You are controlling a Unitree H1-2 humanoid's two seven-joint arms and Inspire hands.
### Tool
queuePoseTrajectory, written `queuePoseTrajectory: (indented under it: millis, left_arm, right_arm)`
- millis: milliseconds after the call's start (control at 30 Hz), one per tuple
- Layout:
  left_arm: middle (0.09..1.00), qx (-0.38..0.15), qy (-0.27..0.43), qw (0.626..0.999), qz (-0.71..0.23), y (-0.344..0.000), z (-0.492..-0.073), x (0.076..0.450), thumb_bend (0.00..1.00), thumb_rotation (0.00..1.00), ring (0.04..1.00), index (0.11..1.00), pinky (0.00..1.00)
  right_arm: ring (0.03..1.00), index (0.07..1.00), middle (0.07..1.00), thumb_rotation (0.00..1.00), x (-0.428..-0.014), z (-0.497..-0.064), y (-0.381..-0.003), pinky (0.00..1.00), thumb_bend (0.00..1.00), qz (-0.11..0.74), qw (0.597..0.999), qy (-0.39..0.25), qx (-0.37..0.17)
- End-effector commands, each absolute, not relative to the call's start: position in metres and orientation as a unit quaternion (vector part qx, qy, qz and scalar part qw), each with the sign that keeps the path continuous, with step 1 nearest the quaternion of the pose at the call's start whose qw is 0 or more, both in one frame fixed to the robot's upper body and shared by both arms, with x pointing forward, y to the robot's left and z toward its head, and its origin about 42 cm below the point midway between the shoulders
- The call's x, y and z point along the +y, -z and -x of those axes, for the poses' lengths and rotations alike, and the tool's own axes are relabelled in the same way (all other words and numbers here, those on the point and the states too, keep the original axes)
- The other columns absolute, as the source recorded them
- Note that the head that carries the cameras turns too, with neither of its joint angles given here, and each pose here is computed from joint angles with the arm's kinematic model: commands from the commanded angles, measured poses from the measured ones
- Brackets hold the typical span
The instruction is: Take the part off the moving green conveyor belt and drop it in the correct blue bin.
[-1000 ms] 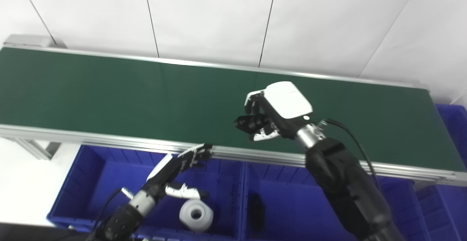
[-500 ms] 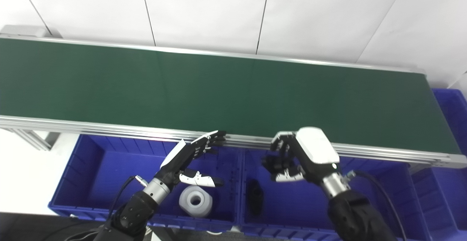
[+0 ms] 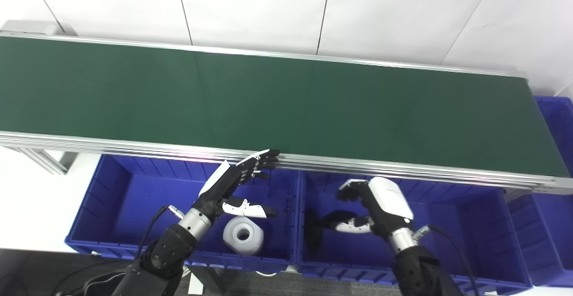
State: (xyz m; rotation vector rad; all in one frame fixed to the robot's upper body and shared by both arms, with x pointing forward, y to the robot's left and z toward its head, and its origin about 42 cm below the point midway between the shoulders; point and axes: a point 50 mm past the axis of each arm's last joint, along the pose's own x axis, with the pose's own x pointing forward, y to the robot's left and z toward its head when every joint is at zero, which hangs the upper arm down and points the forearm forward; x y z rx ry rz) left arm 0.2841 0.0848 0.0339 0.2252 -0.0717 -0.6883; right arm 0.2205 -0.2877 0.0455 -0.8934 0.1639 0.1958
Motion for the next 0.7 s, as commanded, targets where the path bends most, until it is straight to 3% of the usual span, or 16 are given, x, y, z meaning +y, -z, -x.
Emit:
queuePoseTrajectory:
  millis: [0,67,133,200,300,500,667]
  left_arm:
    - [0.868,-0.067,0.338,0.933,-0.105,-0.049,-0.29,0.081,0.76,0.39,0.839,0.875,0.76]
    - [0.867,-0.067,0.337,0.933,-0.105,-0.049,-0.289,0.082,0.76,0.38,0.838,0.873,0.76]
    - [0.869,-0.065,0.338,0.933,-0.107,-0.049,-0.289,0.084,0.76,0.39,0.842,0.875,0.76]
    - [0.872,-0.067,0.339,0.933,-0.104,-0.049,-0.289,0.085,0.76,0.38,0.844,0.876,0.76]
    - [0.871,-0.066,0.339,0.933,-0.106,-0.049,-0.289,0.087,0.76,0.38,0.843,0.876,0.76]
    - [0.866,-0.07,0.337,0.933,-0.105,-0.049,-0.29,0.087,0.76,0.37,0.836,0.872,0.76]
    - [0.873,-0.067,0.334,0.933,-0.113,-0.051,-0.29,0.088,0.77,0.4,0.837,0.873,0.76]
  right_arm:
    - [0.845,0.879,0.914,0.21,-0.279,-0.225,-0.053,0.73,0.67,0.384,0.92,-0.059,0.056]
    - [0.63,0.873,0.905,0.18,-0.272,-0.223,-0.052,0.51,0.68,0.344,0.937,-0.04,0.04]
    - [0.539,0.876,0.906,0.18,-0.265,-0.218,-0.049,0.43,0.67,0.305,0.952,-0.018,0.027]
    - [0.558,0.88,0.91,0.22,-0.26,-0.214,-0.047,0.45,0.66,0.282,0.959,-0.005,0.02]
    - [0.811,0.882,0.91,0.31,-0.261,-0.21,-0.046,0.73,0.66,0.262,0.965,0.004,0.011]
    - [0.853,0.889,0.89,0.42,-0.264,-0.207,-0.043,0.81,0.69,0.238,0.971,0.004,-0.016]
    - [0.871,0.898,0.889,0.5,-0.265,-0.208,-0.044,0.81,0.72,0.235,0.972,-0.003,-0.019]
